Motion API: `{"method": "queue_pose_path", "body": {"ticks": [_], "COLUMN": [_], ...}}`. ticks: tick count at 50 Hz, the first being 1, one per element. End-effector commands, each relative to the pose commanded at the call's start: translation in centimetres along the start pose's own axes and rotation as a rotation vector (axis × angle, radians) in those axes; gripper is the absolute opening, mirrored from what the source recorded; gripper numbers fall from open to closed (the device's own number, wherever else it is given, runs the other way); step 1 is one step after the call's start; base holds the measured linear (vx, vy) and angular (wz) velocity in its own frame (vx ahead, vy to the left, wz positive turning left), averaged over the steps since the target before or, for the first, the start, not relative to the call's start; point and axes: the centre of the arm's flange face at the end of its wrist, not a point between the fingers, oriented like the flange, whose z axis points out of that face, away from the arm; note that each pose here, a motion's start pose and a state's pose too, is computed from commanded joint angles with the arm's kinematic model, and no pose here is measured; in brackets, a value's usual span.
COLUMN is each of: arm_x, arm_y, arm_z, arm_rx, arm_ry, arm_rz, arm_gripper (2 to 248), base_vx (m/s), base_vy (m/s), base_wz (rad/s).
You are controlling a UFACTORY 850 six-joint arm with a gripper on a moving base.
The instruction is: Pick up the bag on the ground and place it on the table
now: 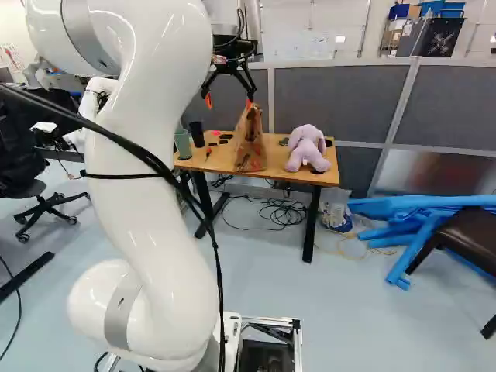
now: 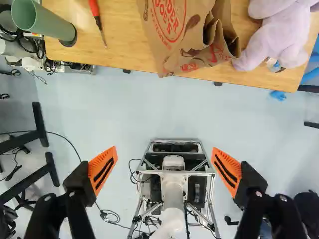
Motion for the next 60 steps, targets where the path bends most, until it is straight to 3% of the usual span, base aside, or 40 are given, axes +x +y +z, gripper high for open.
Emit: {"method": "queue_pose_path", "body": {"ticks": [31,60], "arm_x": [0.0,-0.3], "arm_y": [0.0,0.1], "arm_z": [0.3,2.0], "arm_rx": [-0.001,-0.006], "arm_ry": [0.009,0.063], "arm_rz": [0.000,0.002], "arm_gripper": [247,247], "base_vx": [0.000,0.000], "base_vy": [0.000,0.000], "base_wz": [0.000,0.000]}}
